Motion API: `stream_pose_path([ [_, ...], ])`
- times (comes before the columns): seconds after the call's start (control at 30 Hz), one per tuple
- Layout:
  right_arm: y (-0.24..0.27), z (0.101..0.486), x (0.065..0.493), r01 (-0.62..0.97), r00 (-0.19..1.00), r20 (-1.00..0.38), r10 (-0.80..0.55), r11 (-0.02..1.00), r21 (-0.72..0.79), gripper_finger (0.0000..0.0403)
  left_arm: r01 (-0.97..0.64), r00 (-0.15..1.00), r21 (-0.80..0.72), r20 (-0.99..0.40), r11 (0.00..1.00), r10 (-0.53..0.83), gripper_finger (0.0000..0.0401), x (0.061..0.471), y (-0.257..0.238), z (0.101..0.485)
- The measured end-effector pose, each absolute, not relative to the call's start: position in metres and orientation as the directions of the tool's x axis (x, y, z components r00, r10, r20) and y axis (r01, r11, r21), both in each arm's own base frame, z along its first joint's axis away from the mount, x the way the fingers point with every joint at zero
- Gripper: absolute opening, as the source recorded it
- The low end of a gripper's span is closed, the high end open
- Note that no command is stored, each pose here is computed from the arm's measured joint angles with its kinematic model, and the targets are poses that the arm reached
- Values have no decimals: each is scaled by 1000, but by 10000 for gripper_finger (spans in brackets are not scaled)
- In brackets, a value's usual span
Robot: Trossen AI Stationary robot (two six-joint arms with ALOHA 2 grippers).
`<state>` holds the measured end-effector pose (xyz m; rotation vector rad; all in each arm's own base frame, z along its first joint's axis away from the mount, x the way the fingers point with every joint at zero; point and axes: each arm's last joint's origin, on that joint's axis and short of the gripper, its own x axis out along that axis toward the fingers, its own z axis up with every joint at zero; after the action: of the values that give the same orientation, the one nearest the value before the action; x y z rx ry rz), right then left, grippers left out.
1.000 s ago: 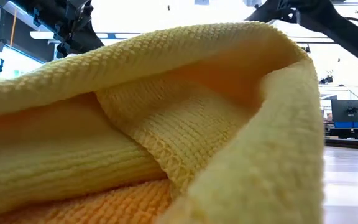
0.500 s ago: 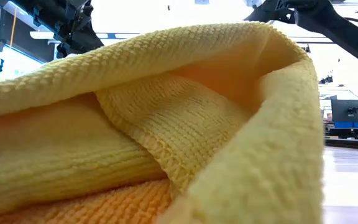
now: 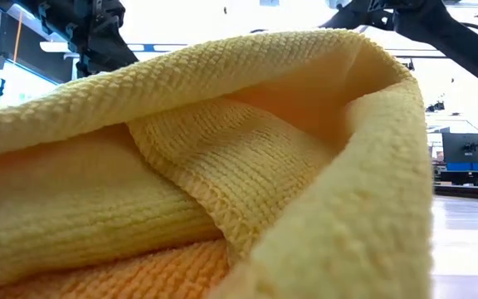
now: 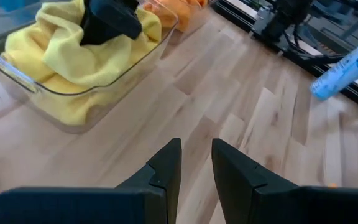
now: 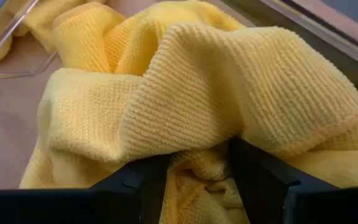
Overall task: Sort microfiber towel by color & place in baskets
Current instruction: Put the yellow microfiber cloth into the left transparent bin, then put the orange microfiber cloth into the right transparent bin
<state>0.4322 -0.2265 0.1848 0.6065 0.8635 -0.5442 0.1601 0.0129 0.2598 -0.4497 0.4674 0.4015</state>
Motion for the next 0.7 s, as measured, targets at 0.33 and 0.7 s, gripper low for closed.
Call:
stream_pose_path([
  [0.33, -227, 218, 420, 660, 588, -792, -166, 664, 351, 172, -486, 782, -279, -562, 828, 270, 76, 157, 13, 255],
  [0.7, -197, 289, 379, 710, 510, -837, -199, 647, 278, 172, -401, 775, -126, -575, 908, 262, 76, 156, 13, 253],
])
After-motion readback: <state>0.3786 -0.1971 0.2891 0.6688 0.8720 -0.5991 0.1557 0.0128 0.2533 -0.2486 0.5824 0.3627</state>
